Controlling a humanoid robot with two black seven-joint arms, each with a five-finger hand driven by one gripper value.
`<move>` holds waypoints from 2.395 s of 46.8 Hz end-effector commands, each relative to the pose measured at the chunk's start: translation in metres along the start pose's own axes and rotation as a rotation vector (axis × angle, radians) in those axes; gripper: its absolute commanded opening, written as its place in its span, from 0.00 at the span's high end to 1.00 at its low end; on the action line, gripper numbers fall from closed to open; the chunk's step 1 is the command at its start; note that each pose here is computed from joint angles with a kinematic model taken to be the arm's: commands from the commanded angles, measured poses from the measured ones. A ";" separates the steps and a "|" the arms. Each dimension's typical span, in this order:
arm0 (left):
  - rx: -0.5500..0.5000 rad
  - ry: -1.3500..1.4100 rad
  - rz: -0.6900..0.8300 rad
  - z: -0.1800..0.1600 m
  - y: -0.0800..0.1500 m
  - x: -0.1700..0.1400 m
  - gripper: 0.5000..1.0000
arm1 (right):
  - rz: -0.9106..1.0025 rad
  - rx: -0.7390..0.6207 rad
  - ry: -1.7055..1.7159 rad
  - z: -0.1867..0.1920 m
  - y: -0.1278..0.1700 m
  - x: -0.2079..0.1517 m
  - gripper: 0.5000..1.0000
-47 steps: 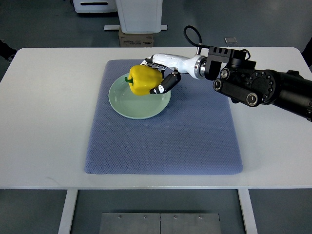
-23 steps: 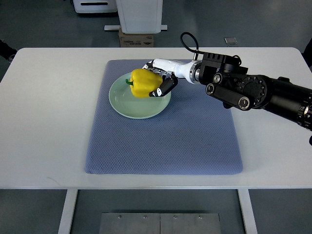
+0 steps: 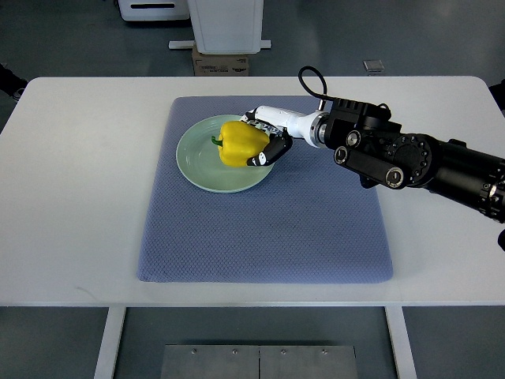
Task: Place yellow pepper on plate with right hand
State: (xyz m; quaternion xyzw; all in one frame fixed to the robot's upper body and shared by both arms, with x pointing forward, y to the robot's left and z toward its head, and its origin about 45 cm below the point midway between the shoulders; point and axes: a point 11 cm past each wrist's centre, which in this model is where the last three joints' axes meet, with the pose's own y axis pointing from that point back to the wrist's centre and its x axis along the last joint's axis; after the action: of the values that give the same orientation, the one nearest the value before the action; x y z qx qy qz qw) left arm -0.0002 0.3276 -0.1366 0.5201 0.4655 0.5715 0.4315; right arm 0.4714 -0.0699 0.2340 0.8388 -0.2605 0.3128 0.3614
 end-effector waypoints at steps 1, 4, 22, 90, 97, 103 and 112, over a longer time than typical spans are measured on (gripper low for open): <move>0.000 0.000 0.000 0.000 0.000 0.000 0.00 | -0.004 0.000 -0.004 0.002 0.000 -0.003 1.00; 0.000 0.000 0.000 0.000 0.000 0.000 0.00 | -0.003 0.004 -0.005 0.002 0.000 -0.003 1.00; 0.000 0.000 0.000 0.000 0.000 0.000 0.00 | 0.014 0.017 -0.002 0.000 0.000 -0.002 0.22; 0.000 0.000 0.000 0.000 0.000 0.000 0.00 | 0.303 0.079 -0.581 0.049 0.034 0.055 0.01; 0.000 0.000 0.000 0.000 0.000 0.000 0.00 | 0.418 0.058 -0.702 0.073 0.045 0.061 0.01; 0.000 0.000 0.000 0.000 0.000 0.000 0.00 | 0.500 0.064 -0.798 0.089 0.054 0.063 0.01; 0.000 0.000 0.000 0.000 0.000 0.000 0.00 | 0.580 0.080 -0.920 0.106 0.063 0.063 0.01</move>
State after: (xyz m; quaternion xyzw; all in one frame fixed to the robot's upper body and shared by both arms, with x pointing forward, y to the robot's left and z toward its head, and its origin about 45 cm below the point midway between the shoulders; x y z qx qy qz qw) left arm -0.0001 0.3276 -0.1366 0.5201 0.4654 0.5715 0.4315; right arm 0.5072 -0.1953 0.2506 0.8053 -0.5852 0.0232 0.0926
